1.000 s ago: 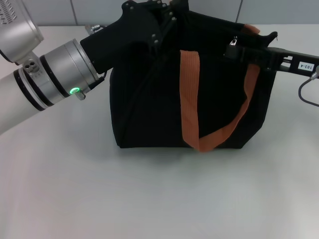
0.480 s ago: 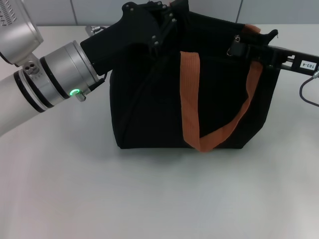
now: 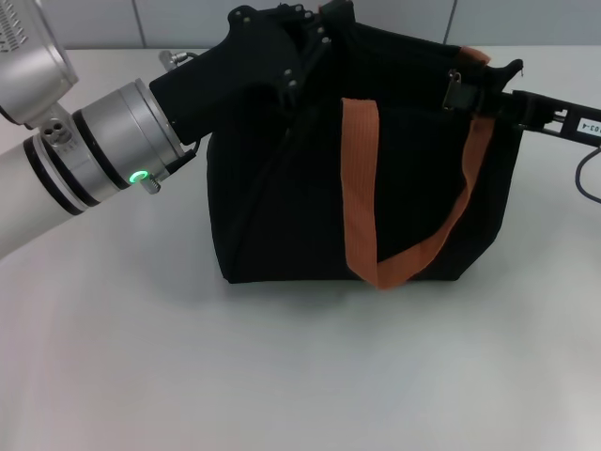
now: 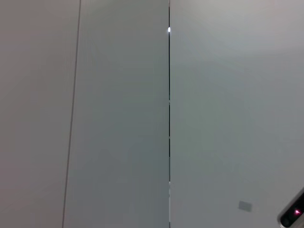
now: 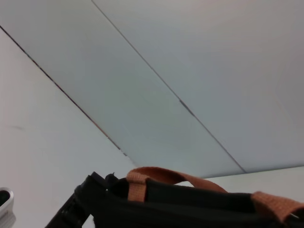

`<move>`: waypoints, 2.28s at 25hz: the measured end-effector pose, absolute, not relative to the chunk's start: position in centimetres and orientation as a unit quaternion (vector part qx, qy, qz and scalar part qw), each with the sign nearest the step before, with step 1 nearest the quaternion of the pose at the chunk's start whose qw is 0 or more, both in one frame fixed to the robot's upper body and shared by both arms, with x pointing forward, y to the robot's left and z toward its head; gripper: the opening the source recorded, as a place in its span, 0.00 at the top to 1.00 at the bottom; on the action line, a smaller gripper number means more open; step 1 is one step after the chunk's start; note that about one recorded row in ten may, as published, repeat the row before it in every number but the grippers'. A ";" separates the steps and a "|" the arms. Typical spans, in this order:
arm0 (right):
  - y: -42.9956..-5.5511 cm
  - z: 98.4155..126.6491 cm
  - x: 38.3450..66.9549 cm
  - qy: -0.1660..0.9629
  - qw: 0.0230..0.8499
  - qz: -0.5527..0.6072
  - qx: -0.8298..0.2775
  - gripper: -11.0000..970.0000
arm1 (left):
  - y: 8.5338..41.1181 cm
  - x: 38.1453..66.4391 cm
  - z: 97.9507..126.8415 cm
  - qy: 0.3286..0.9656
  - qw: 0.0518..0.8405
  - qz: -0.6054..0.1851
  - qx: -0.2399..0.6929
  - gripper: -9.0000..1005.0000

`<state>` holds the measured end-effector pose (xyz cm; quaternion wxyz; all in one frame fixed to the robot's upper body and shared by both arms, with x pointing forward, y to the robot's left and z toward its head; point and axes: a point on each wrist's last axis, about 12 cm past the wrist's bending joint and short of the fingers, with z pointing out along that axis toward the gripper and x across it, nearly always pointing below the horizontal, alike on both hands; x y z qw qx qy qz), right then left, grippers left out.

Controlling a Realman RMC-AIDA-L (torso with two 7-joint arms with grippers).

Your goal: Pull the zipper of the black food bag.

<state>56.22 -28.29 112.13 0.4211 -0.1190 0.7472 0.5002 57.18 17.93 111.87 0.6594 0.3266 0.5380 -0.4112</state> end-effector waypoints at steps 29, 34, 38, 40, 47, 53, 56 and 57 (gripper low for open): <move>-32.4 111.3 50.5 0.628 0.586 0.498 -0.119 0.80 | 18.5 57.0 111.4 0.547 0.662 -0.408 0.311 0.96; -32.5 110.3 48.9 0.598 0.622 0.492 -0.118 0.59 | 18.8 56.9 111.0 0.555 0.661 -0.401 0.307 0.96; -32.2 109.6 48.0 0.583 0.631 0.498 -0.117 0.43 | 19.1 56.7 110.7 0.562 0.659 -0.399 0.300 0.90; -32.0 109.3 47.6 0.573 0.640 0.497 -0.124 0.36 | 19.5 56.6 110.6 0.564 0.662 -0.399 0.292 0.87; -31.5 108.4 46.3 0.545 0.678 0.476 -0.132 0.21 | 22.6 55.1 110.5 0.552 0.699 -0.397 0.223 0.70; -31.6 108.0 45.5 0.538 0.694 0.462 -0.120 0.21 | 27.0 52.6 109.3 0.555 0.732 -0.362 0.158 0.33; -31.9 107.8 45.2 0.539 0.698 0.457 -0.115 0.21 | 30.0 50.7 108.5 0.561 0.751 -0.330 0.113 0.26; -32.0 107.8 45.1 0.539 0.700 0.455 -0.114 0.21 | 31.2 49.8 108.3 0.562 0.758 -0.316 0.096 0.24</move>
